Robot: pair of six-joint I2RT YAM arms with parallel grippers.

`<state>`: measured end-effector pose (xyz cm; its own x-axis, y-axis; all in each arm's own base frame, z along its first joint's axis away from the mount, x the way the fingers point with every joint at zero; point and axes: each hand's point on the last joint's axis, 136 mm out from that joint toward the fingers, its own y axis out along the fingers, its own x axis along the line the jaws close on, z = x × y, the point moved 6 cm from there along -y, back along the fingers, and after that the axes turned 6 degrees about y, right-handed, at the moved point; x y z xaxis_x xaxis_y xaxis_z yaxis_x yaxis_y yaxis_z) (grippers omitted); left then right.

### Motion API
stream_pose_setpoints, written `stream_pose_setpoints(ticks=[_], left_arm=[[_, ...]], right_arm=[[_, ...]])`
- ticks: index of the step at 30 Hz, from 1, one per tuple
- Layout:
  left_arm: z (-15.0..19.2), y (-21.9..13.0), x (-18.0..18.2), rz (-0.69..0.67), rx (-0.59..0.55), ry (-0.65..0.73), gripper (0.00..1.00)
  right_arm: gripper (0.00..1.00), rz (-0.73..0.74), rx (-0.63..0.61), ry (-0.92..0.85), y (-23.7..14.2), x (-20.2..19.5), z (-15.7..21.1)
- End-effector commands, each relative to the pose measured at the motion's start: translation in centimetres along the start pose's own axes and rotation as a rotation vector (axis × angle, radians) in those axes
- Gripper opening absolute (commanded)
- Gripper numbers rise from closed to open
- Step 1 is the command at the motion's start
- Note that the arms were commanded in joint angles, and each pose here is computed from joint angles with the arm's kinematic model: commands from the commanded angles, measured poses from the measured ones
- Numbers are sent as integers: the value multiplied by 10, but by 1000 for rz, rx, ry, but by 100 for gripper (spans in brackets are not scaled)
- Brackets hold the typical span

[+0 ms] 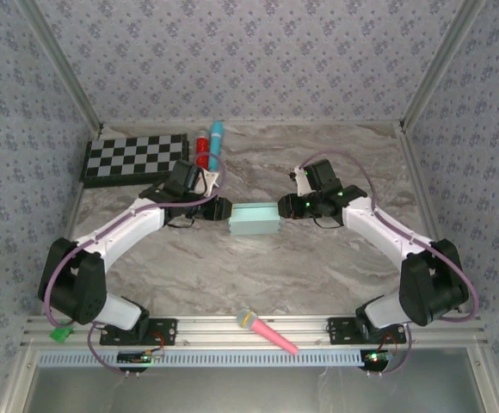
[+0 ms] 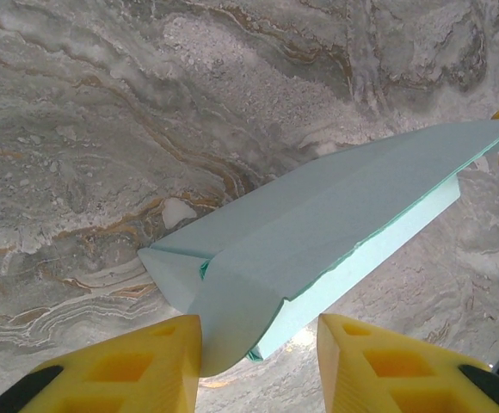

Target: Fold the paper box

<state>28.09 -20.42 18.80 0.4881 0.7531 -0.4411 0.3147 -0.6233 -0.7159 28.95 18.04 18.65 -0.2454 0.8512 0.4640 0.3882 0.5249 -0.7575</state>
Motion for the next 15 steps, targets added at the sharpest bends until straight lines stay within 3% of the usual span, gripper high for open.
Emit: stream_pose_setpoints(ticks=[1, 15], left_arm=[[-2, 2, -4, 5, 12, 6, 39], [-4, 3, -5, 6, 14, 1, 27]], right_arm=[[35, -9, 14, -1, 1, 4, -2], [27, -61, 9, -1, 2, 13, -4]])
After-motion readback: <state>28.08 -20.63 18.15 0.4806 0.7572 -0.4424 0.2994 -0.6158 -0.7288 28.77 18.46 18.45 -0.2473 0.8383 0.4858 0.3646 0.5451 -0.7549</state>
